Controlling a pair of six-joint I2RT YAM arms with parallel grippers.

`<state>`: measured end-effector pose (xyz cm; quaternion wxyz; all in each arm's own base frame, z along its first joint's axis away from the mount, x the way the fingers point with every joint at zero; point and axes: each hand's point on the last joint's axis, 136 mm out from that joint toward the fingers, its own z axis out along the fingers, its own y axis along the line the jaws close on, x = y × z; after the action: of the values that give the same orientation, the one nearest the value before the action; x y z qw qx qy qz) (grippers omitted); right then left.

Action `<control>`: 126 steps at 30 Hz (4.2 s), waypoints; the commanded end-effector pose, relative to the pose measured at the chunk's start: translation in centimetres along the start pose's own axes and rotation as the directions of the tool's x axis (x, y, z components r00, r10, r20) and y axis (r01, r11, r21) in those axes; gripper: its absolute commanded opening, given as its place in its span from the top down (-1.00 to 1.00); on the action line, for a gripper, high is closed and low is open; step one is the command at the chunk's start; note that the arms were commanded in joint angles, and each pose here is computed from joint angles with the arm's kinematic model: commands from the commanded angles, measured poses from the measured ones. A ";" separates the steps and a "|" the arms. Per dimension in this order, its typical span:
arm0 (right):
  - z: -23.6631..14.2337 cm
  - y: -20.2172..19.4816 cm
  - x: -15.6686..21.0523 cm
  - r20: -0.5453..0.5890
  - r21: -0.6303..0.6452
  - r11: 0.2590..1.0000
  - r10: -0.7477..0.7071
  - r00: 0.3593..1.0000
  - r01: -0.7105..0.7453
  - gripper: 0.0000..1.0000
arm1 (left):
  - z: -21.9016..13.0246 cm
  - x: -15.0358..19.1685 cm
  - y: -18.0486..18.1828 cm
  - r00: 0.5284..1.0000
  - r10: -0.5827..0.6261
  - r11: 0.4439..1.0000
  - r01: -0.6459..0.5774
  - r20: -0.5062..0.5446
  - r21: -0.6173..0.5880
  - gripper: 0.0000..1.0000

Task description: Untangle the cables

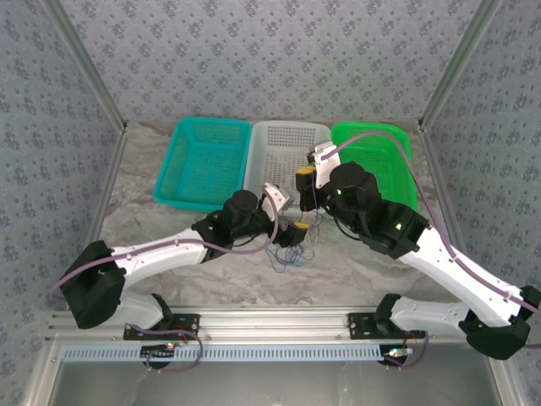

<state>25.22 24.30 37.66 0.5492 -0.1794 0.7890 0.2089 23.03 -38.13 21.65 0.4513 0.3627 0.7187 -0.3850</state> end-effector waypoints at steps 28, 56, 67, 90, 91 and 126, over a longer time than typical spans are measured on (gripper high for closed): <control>-8.1 -0.6 -10.7 0.250 -0.003 0.998 -0.055 0.967 0.057 1.00 | 5.2 6.0 2.6 0.977 -0.176 0.976 0.157 -0.121 -0.152 -0.21; -23.5 -5.3 -21.3 0.669 0.074 0.997 -0.041 0.742 -0.012 1.00 | 4.8 10.3 4.1 0.963 -0.182 0.966 0.138 -0.199 -0.219 -0.23; -31.0 -7.4 -22.3 0.823 0.041 0.995 0.019 0.568 -0.093 1.00 | 5.1 10.9 4.2 0.959 -0.183 0.965 0.133 -0.218 -0.225 -0.23; -17.5 -3.0 -25.0 0.641 0.028 1.000 -0.015 0.767 -0.004 1.00 | -3.4 -1.0 3.1 0.986 -0.115 0.954 0.144 0.121 -0.263 -0.99; -16.2 -2.9 -25.0 0.626 0.020 1.000 -0.008 0.779 -0.006 1.00 | -4.2 -1.4 3.4 0.985 -0.104 0.948 0.139 0.136 -0.288 -0.99; -4.4 -5.5 -31.0 0.567 -0.140 0.987 0.150 0.810 -0.085 1.00 | -15.4 3.2 9.9 0.945 -0.159 0.795 0.293 0.284 -0.531 -0.99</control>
<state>35.26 19.56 66.90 0.7304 -0.0887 0.5883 0.3356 24.55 -20.17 20.88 0.5615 0.0924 0.7841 -0.2476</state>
